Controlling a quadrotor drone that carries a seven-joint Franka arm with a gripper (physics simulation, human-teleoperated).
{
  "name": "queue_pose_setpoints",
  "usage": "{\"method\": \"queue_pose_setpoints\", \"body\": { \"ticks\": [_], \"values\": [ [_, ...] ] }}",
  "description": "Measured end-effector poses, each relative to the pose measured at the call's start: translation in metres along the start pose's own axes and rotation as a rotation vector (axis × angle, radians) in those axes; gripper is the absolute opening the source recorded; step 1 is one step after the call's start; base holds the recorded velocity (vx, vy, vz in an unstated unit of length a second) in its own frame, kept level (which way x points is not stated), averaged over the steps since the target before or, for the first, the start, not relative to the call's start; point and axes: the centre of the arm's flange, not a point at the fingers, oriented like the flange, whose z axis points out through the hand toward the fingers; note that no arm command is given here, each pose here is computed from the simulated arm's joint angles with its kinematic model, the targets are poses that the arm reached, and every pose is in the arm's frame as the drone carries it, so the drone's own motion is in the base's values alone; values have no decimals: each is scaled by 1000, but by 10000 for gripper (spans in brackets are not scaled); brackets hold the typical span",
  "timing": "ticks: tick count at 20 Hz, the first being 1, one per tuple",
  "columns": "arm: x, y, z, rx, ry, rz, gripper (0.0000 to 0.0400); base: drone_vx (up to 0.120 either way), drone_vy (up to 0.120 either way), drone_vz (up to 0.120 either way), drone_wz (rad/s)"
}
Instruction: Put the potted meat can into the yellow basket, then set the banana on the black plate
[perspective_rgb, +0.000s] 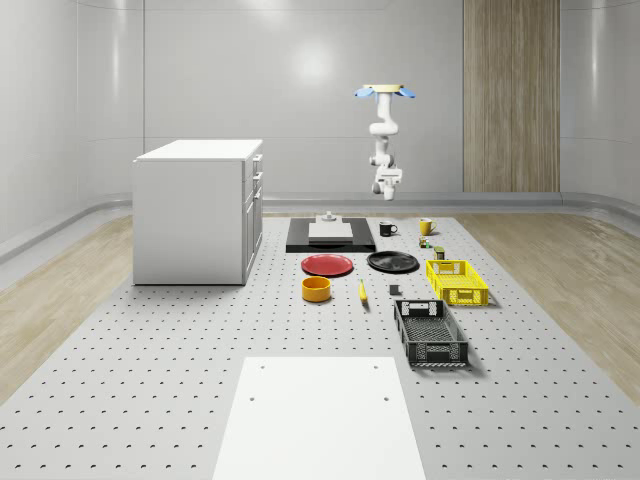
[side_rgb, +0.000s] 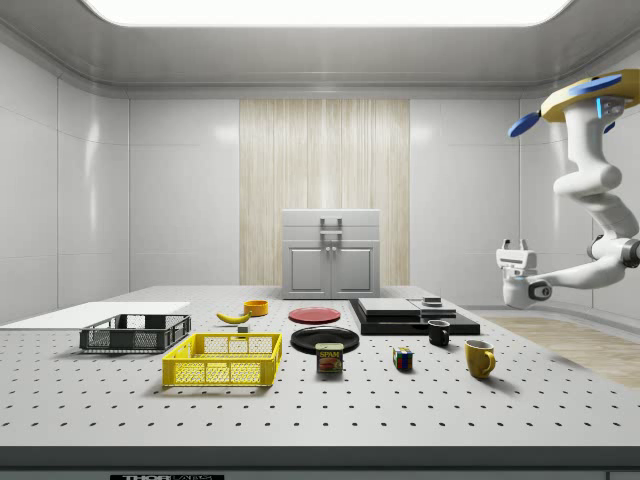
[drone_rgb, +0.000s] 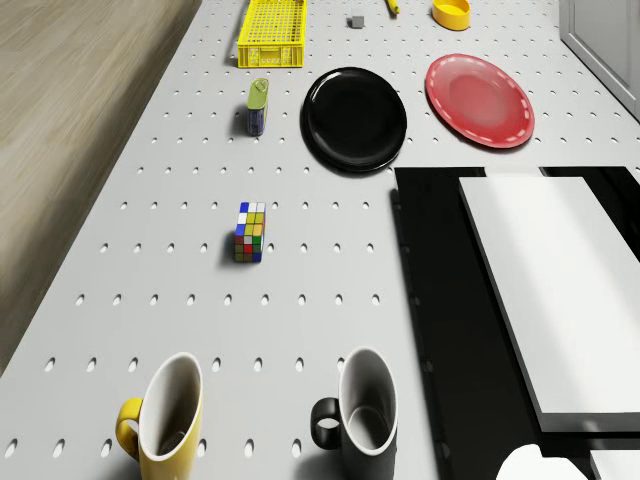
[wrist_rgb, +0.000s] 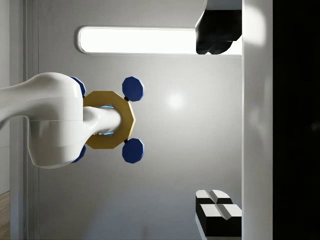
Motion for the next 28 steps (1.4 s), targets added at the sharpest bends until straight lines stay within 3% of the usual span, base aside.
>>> {"method": "queue_pose_setpoints", "body": {
  "ticks": [28],
  "values": [
    [-6,-3,0,-31,61,0,400,120,120,0,0]
  ]
}}
